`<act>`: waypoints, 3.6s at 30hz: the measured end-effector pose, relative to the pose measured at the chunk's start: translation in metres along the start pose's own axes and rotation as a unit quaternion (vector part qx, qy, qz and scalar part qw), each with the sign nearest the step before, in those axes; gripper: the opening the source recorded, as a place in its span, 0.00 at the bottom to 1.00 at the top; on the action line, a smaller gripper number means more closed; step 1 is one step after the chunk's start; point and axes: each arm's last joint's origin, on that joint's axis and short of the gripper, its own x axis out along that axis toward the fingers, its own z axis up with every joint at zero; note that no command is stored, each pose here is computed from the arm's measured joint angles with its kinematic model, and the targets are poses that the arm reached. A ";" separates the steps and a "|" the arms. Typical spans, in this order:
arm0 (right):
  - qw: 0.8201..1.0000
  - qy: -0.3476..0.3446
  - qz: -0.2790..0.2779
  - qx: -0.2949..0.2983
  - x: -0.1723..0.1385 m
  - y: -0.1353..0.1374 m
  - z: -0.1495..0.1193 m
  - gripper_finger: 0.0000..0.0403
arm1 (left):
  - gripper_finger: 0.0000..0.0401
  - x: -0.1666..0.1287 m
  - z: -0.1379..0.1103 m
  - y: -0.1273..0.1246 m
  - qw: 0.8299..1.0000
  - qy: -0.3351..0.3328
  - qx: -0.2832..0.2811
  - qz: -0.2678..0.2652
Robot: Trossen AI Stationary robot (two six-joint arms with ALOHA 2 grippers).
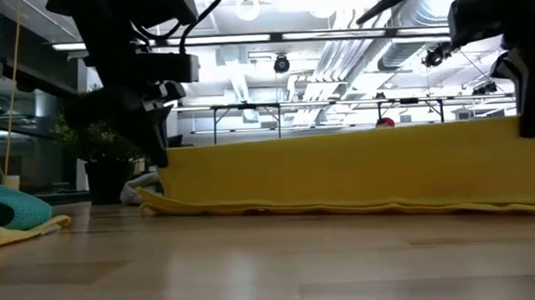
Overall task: Fold microfiber towels
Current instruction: Fold the right yellow microfiber cloth
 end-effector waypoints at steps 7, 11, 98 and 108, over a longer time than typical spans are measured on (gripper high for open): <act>1.000 -0.007 0.021 0.010 -0.003 0.009 -0.008 0.00 | 0.00 -0.003 0.000 -0.008 1.000 -0.006 0.013 -0.014; 0.999 -0.009 0.030 0.014 -0.004 0.013 -0.012 0.00 | 0.00 -0.004 0.001 -0.010 1.000 -0.008 0.016 -0.020; 0.971 -0.080 0.156 0.161 0.003 0.032 -0.019 0.17 | 0.01 0.040 0.016 -0.009 0.989 -0.042 0.065 -0.124; 0.971 -0.016 0.157 0.177 0.045 0.041 -0.004 0.01 | 0.00 0.041 0.015 -0.008 0.991 -0.031 0.028 -0.130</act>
